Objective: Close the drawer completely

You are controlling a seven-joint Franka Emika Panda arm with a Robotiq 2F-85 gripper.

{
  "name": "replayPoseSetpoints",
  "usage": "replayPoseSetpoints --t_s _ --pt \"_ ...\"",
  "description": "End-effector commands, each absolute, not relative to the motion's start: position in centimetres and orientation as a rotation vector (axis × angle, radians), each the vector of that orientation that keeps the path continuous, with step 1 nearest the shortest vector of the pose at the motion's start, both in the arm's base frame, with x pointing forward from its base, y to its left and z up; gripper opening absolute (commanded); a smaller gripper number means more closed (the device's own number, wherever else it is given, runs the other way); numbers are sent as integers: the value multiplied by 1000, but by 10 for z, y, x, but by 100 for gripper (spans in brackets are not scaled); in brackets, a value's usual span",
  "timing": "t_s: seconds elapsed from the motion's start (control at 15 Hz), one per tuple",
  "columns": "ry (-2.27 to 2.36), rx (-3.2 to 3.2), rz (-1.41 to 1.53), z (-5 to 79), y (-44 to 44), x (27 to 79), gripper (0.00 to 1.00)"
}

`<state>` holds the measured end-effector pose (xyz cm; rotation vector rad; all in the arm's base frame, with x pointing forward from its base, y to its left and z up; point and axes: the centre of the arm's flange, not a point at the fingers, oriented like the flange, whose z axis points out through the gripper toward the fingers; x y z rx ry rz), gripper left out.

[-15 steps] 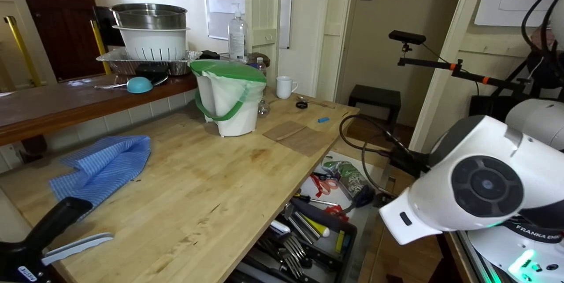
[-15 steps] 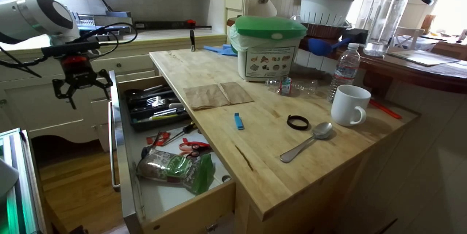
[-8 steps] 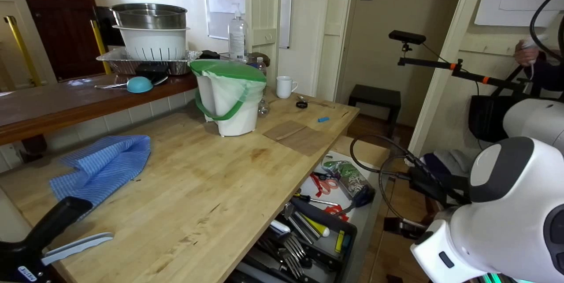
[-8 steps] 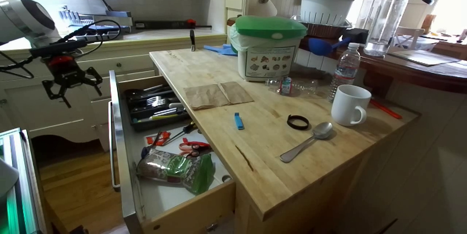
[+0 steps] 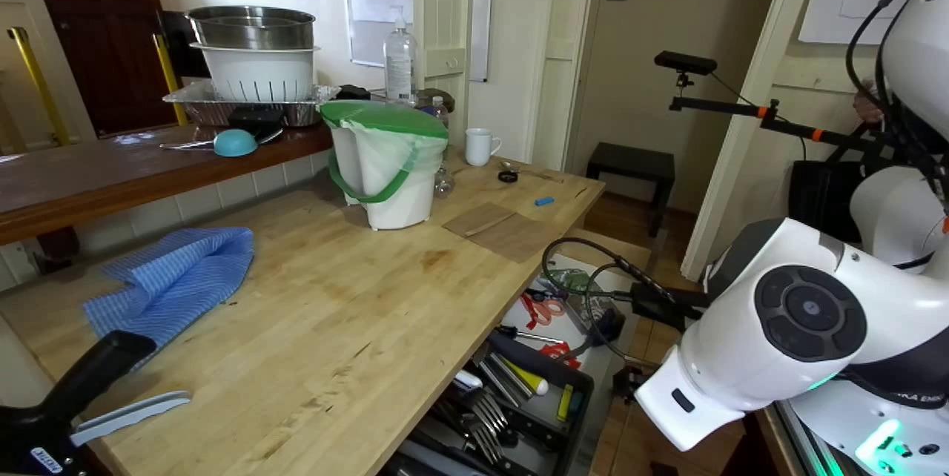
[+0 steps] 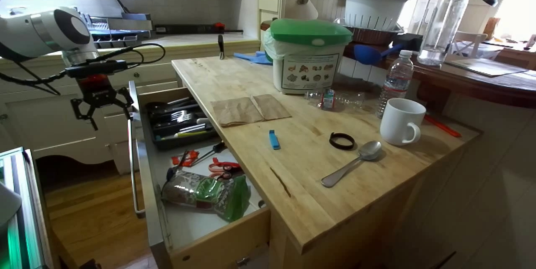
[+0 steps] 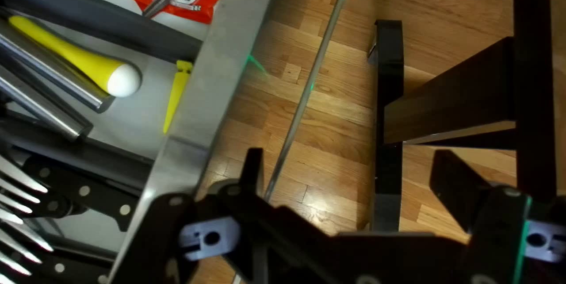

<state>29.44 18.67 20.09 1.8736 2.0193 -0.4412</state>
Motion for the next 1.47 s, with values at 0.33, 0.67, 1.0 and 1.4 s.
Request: replayPoseSetpoints --t_s 0.33,0.67,1.0,1.4 --pt "1953 1724 -549 196 138 304 100" --pt "1900 1630 -698 216 110 332 100" --pt "2015 1408 -763 207 113 326 100" --pt "2146 1040 -705 185 154 291 100"
